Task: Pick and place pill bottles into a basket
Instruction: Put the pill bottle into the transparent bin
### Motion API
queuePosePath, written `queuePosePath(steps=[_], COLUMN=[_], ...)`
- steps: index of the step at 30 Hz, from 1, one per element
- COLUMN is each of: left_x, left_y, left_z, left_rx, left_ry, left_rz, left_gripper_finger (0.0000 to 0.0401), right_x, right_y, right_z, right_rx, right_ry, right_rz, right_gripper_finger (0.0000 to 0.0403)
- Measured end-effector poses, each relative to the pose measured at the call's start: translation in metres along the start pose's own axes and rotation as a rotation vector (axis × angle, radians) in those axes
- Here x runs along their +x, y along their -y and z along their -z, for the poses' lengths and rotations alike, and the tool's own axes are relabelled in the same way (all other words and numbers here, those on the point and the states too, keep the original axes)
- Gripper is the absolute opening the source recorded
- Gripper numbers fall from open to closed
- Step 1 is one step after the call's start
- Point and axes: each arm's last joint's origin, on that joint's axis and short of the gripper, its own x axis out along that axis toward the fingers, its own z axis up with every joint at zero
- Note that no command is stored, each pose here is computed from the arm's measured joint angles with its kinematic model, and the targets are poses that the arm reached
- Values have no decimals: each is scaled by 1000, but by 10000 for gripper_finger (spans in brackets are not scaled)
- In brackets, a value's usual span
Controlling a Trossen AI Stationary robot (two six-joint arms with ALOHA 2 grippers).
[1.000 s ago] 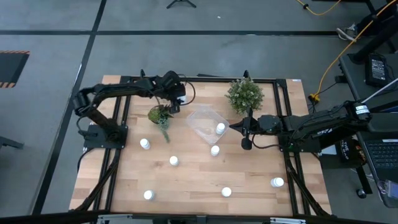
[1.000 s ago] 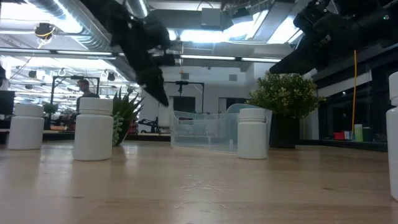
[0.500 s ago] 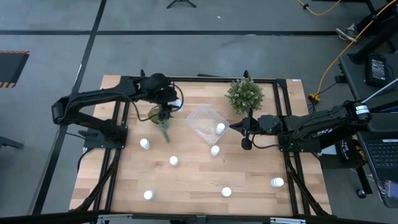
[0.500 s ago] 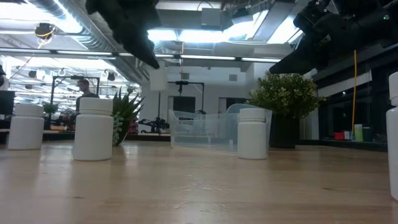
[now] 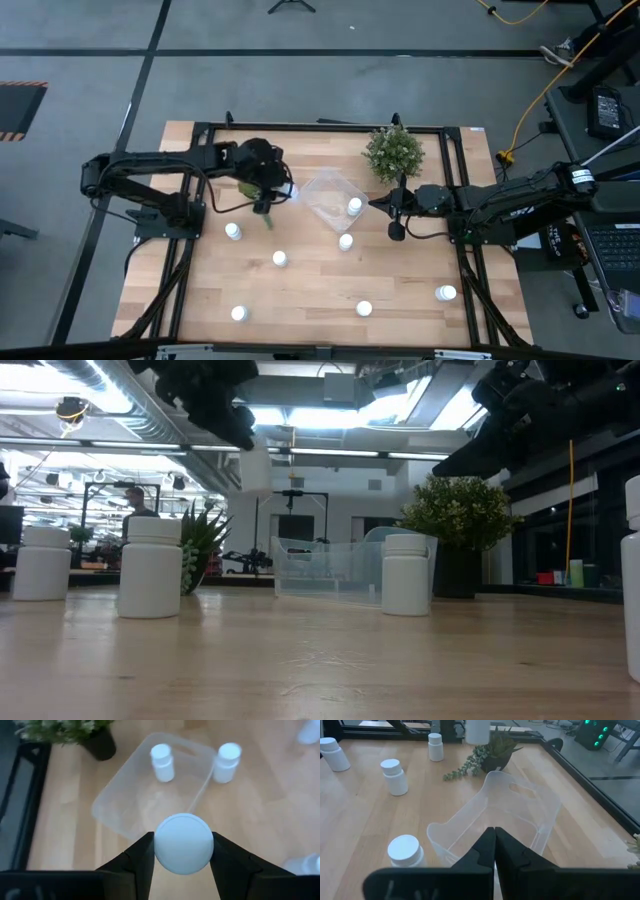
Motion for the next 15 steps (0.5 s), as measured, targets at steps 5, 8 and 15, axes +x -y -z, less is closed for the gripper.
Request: queuePosePath(steps=[5, 8, 15], left_x=[2, 9, 53], left_y=[8, 11, 13], left_z=[-14, -19, -22], left_rx=[41, 61, 103], left_ry=[117, 148, 148], left_rz=[1, 9, 29], left_gripper_finger=[154, 154, 154], right_x=[0, 0, 0], right_y=[0, 0, 0], right_z=[-1, -1, -1], right_rx=[1, 3, 3], right_ry=[5, 12, 12], right_rz=[0, -1, -1], right_gripper_finger=[9, 9, 9])
